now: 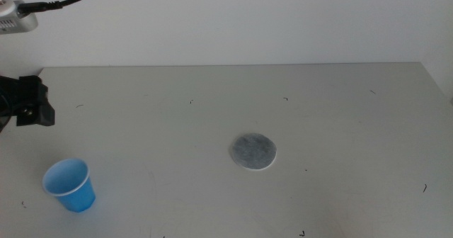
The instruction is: Place an empty cup on a cup mat.
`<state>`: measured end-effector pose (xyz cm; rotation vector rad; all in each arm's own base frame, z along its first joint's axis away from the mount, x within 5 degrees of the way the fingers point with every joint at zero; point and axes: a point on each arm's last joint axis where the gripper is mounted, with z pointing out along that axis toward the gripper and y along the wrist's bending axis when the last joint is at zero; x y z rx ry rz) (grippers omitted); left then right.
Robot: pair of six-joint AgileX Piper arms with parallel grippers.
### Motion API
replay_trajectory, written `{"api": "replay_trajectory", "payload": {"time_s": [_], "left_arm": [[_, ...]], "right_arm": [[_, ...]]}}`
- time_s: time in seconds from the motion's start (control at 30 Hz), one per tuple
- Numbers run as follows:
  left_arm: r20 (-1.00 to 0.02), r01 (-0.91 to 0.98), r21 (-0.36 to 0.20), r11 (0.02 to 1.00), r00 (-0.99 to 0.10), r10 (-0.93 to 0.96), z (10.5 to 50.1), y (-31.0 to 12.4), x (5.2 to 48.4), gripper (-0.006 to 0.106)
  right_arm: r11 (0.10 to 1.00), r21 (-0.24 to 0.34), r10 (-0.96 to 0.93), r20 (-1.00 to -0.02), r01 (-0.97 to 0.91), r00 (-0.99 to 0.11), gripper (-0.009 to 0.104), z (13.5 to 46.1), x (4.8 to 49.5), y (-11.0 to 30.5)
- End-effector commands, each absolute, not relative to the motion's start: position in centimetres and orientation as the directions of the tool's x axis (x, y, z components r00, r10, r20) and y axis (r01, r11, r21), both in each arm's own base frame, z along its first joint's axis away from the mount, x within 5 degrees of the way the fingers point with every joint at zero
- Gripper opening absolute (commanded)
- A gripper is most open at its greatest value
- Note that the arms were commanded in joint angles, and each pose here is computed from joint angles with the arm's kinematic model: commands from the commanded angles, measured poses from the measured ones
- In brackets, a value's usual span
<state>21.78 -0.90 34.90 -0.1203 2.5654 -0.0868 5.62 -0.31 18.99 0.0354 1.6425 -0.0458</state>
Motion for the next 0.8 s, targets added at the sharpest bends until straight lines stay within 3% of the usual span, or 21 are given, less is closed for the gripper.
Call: {"api": "replay_trajectory", "payload": {"time_s": [0.0, 0.07, 0.2, 0.37, 0.6, 0.77], "left_arm": [[-0.606, -0.065, -0.098, 0.993, -0.787, -0.111, 36.5, -1.0, 21.8, 0.105], [-0.606, -0.065, -0.098, 0.993, -0.787, -0.111, 36.5, -1.0, 21.8, 0.105], [-0.572, -0.076, -0.021, 0.997, -0.817, -0.074, 36.2, -0.4, 21.6, 0.105], [-0.517, -0.101, 0.033, 0.994, -0.853, -0.069, 35.3, 0.0, 22.0, 0.105], [-0.456, -0.086, 0.054, 0.995, -0.888, -0.052, 34.2, 0.2, 22.8, 0.105], [-0.382, -0.075, 0.001, 0.997, -0.922, -0.069, 32.6, 1.2, 24.1, 0.105]], "right_arm": [[0.998, -0.026, -0.027, -0.999, 0.049, 0.035, 0.094, 20.2, 5.4, -0.3], [0.998, -0.026, -0.027, -0.999, 0.049, 0.035, 0.094, 20.2, 5.4, -0.3], [0.998, -0.026, -0.027, -0.999, 0.049, 0.035, 0.094, 20.2, 5.4, -0.3], [0.998, -0.026, -0.027, -0.999, 0.049, 0.035, 0.094, 20.2, 5.4, -0.3], [0.998, -0.026, -0.027, -0.999, 0.049, 0.035, 0.094, 20.2, 5.4, -0.3], [0.998, -0.026, -0.027, -0.999, 0.049, 0.035, 0.094, 20.2, 5.4, -0.3]]}}
